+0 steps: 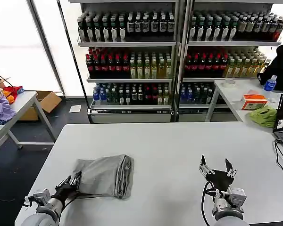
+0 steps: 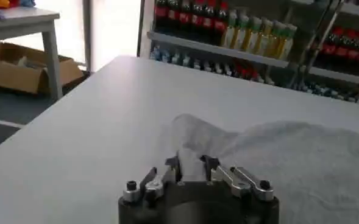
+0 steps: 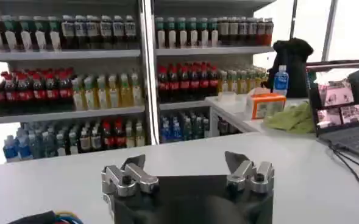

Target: Fold and organize the clothes.

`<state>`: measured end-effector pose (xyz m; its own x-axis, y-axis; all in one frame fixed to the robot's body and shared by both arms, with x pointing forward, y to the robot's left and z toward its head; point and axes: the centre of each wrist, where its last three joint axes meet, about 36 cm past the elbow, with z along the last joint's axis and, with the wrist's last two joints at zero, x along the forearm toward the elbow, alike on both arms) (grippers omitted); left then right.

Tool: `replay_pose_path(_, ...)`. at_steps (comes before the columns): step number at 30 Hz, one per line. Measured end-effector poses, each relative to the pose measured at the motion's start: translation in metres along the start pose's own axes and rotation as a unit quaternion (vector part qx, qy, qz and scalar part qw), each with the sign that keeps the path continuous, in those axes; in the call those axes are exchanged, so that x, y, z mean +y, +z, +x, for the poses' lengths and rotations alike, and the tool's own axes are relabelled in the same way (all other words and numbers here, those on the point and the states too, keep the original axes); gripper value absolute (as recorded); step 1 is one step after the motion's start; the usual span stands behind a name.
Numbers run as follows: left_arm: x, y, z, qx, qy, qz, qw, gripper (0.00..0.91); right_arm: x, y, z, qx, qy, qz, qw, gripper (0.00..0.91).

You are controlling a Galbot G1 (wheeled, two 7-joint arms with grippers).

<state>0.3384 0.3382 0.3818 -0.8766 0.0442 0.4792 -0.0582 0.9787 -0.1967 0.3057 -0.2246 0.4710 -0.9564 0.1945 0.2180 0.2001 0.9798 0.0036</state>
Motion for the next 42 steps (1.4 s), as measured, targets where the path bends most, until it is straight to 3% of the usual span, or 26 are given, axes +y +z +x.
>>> replay_pose_path(6, 0.000, -0.004, 0.003, -0.010, 0.005, 0.008, 1.000, 0.000, -0.001, 0.003, -0.001, 0.002, -0.001, 0.000, 1.000, 0.907)
replay_pose_path(11, 0.008, -0.019, 0.006, -0.033, -0.003, 0.008, 0.999, 0.000, -0.001, 0.002, -0.002, 0.002, -0.004, 0.002, 1.000, 0.907)
replay_pose_path(20, 0.071, -0.067, 0.017, -0.073, -0.061, -0.016, 0.995, 0.000, 0.000, -0.001, -0.004, 0.001, -0.012, 0.002, 1.000, 0.907)
replay_pose_path(24, 0.101, -0.098, 0.028, -0.089, -0.092, -0.033, 0.991, 0.000, 0.000, -0.001, -0.004, 0.001, -0.016, -0.001, 1.000, 0.907)
replay_pose_path(28, 0.110, -0.115, 0.038, -0.096, -0.104, -0.045, 0.989, 0.000, -0.001, -0.002, -0.005, 0.000, -0.015, -0.002, 1.000, 0.907)
replay_pose_path(32, 0.098, -0.123, 0.047, -0.101, -0.090, -0.050, 0.990, 0.000, -0.004, -0.001, -0.005, 0.002, -0.011, 0.000, 1.000, 0.907)
replay_pose_path(36, 0.064, -0.126, 0.051, -0.104, -0.053, -0.049, 0.992, 0.000, -0.007, -0.001, -0.003, 0.003, -0.003, 0.001, 1.000, 0.907)
replay_pose_path(42, -0.011, -0.104, 0.047, -0.093, 0.029, -0.035, 0.995, 0.000, -0.012, 0.002, 0.001, 0.007, 0.012, 0.003, 1.000, 0.907)
